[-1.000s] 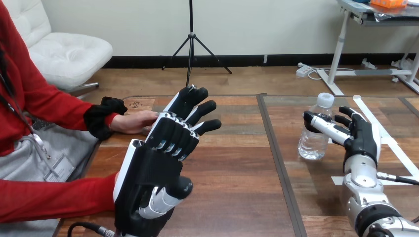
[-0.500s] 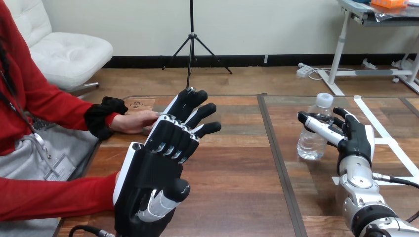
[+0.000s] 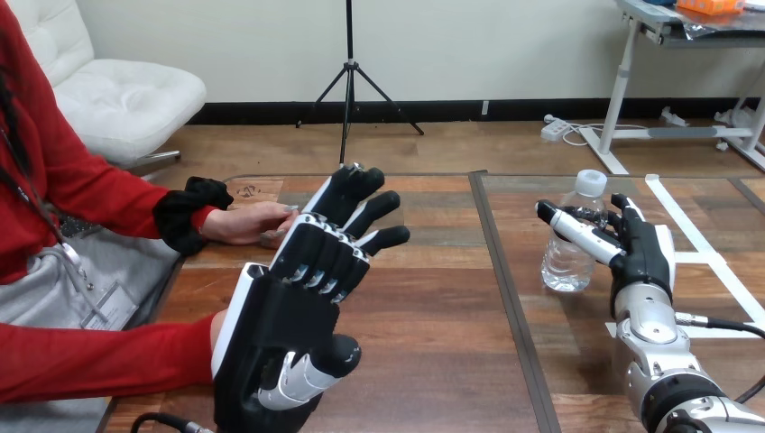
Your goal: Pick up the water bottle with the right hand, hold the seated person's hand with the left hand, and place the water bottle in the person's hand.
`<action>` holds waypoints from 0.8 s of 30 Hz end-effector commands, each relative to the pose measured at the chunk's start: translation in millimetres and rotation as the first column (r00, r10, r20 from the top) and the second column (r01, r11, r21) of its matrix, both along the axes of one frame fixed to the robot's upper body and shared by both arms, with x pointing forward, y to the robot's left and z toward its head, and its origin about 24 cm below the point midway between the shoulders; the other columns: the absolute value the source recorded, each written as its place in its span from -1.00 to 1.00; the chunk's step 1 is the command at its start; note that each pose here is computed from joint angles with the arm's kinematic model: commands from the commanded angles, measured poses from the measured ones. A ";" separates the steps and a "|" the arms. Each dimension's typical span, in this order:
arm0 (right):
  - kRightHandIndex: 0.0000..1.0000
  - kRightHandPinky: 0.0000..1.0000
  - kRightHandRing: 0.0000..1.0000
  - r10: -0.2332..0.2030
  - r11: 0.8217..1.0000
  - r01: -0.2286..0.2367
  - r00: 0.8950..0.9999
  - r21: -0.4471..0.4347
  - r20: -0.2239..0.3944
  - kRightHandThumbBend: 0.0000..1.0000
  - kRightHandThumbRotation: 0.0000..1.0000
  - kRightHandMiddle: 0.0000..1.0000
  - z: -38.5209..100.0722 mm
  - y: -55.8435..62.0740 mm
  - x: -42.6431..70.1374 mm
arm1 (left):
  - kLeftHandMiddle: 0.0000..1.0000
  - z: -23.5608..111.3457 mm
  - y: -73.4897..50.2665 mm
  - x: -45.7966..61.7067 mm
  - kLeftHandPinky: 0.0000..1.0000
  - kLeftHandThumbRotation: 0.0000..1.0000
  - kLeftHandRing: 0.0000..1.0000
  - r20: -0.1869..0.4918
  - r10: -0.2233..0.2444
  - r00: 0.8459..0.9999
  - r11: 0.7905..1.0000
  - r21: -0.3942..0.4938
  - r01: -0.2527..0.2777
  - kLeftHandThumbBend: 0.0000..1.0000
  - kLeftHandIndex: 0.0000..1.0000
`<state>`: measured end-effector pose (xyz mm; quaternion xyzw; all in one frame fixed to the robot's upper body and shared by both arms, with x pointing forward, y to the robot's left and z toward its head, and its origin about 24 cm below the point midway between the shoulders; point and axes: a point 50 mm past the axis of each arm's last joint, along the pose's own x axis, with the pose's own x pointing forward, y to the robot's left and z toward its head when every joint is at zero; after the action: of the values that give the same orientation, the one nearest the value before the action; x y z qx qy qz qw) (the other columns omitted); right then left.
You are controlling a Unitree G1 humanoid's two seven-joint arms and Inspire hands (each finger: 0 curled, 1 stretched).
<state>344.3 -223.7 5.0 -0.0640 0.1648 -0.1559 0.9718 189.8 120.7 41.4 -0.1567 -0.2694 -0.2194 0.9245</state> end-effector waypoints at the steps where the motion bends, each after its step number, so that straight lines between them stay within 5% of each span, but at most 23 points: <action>1: 0.99 0.82 0.94 0.036 0.999 -0.036 0.995 -0.004 0.092 1.00 -0.29 0.94 33.1 10.6 23.8 | 0.82 14.0 -2.9 3.0 0.59 0.16 0.76 0.080 0.016 0.997 1.000 -0.022 -0.014 0.99 0.79; 24: 0.99 0.83 0.94 0.074 0.996 -0.072 0.996 -0.043 0.044 1.00 -0.26 0.97 30.0 16.6 24.3 | 0.82 13.5 -5.9 -0.8 0.61 0.10 0.78 0.060 -0.018 0.998 0.999 -0.047 0.021 0.72 0.78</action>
<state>343.4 -221.5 1.0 -0.0866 0.1880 -0.1439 0.9677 188.1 118.9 42.5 -0.1629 -0.2694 -0.2230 0.9226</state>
